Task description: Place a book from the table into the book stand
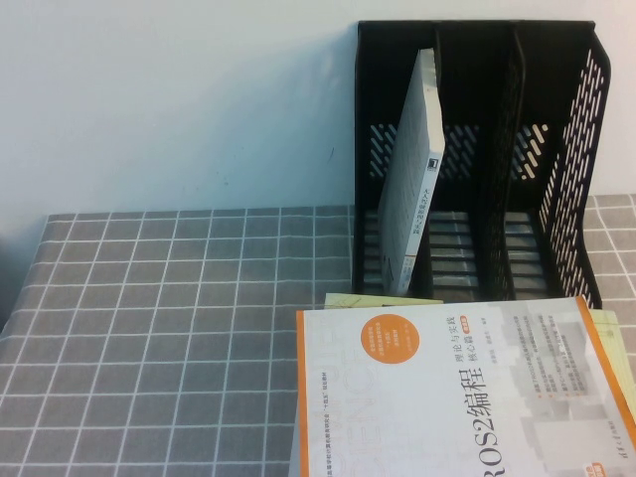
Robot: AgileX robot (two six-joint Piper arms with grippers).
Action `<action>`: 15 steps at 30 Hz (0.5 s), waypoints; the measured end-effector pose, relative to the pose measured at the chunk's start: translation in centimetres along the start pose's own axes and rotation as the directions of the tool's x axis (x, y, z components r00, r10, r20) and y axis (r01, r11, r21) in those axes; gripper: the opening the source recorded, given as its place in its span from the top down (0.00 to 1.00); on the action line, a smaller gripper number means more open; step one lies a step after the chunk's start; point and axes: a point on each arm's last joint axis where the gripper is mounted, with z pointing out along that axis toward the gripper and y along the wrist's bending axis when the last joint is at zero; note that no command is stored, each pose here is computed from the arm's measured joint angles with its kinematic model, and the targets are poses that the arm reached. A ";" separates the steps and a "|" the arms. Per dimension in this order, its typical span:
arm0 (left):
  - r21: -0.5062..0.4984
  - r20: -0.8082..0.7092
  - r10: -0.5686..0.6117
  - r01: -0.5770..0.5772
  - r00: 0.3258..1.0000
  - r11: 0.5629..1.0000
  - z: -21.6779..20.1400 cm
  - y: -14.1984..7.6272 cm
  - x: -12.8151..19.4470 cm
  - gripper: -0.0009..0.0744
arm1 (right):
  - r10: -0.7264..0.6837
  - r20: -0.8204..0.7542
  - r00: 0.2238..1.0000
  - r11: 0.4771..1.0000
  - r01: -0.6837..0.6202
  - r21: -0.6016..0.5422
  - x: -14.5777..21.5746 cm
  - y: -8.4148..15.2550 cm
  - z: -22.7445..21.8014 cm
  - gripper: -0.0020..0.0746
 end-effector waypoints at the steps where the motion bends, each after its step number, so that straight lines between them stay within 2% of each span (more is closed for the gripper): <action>1: -0.014 0.025 0.010 -0.009 1.000 1.000 -0.1 0.1 0.0 0.99 | 0.000 0.000 1.000 1.000 0.000 0.000 0.0 0.0 0.0 0.98; 7: -0.146 0.131 0.100 -0.081 0.986 0.986 -0.7 0.5 0.5 0.99 | 0.010 0.005 1.000 1.000 -0.010 -0.006 0.0 0.1 0.0 0.98; 12: -0.242 0.045 0.120 -0.105 0.992 0.965 -0.9 0.7 4.0 0.99 | 0.023 0.013 1.000 1.000 -0.023 -0.014 -0.1 0.1 0.0 0.98; 15: -0.276 -0.022 0.053 -0.057 0.998 0.959 -1.1 0.6 7.2 0.99 | 0.025 0.013 1.000 1.000 -0.025 -0.015 -0.1 0.1 0.0 0.98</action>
